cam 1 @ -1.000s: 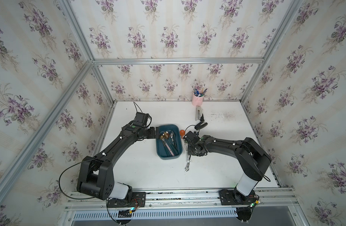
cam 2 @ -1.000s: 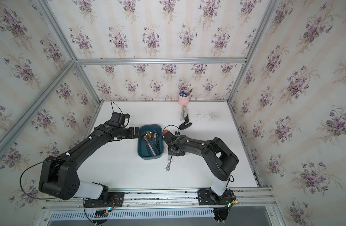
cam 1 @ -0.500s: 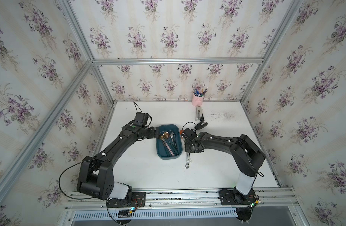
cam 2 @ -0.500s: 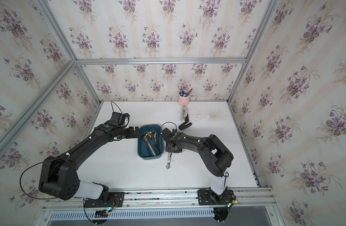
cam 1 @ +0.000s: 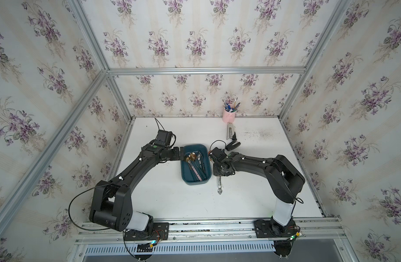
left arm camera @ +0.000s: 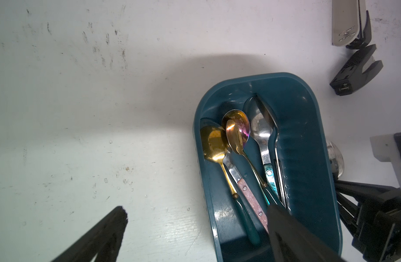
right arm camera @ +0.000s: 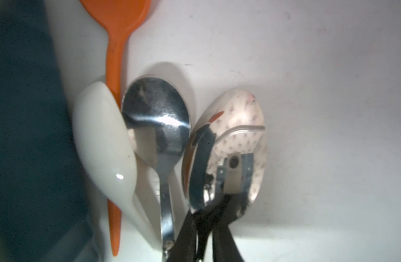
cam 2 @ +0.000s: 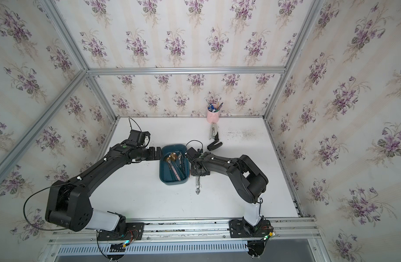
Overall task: Put the spoon into the storage box
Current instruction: Pick up the spoon from the center of the board.
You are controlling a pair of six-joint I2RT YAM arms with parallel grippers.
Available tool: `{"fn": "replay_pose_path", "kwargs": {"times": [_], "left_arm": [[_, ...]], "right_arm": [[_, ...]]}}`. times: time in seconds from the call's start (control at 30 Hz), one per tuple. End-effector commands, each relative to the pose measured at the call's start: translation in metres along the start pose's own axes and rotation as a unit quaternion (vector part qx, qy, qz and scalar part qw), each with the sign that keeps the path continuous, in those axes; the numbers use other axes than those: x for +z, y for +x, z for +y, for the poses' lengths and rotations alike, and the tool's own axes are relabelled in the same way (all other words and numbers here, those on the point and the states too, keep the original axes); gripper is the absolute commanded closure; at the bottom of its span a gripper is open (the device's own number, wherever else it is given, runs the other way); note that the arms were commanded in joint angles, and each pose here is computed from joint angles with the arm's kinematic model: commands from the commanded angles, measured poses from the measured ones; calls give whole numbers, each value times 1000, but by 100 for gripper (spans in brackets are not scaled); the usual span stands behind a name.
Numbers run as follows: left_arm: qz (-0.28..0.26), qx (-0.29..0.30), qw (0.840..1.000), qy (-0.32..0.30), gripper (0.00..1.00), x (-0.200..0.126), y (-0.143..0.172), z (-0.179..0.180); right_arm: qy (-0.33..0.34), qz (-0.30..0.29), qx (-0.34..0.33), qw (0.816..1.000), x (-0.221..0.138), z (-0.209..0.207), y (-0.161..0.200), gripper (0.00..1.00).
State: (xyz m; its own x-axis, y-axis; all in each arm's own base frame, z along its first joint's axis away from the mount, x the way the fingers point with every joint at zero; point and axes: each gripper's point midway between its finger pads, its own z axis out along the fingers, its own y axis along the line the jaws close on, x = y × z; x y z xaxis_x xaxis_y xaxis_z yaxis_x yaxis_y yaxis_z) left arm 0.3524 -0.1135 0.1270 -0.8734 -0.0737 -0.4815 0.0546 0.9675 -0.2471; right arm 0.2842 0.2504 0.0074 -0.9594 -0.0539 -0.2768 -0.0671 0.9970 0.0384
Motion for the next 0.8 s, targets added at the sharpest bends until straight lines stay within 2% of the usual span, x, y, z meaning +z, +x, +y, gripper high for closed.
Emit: {"fn": "replay_pose_path", "kwargs": {"times": [0.0, 0.27, 0.33, 0.77], "left_arm": [[-7, -5, 1000, -1, 0, 0, -5, 0], [-7, -5, 1000, 1, 0, 1, -5, -1], [-8, -6, 1000, 1, 0, 0, -6, -1], [-8, -1, 1000, 5, 0, 2, -8, -5]], "right_arm": [[21, 55, -24, 998, 8, -12, 26, 92], [15, 50, -32, 998, 3, -10, 22, 92], [12, 47, -37, 998, 0, -9, 20, 97], [0, -4, -84, 996, -38, -3, -8, 100]]}}
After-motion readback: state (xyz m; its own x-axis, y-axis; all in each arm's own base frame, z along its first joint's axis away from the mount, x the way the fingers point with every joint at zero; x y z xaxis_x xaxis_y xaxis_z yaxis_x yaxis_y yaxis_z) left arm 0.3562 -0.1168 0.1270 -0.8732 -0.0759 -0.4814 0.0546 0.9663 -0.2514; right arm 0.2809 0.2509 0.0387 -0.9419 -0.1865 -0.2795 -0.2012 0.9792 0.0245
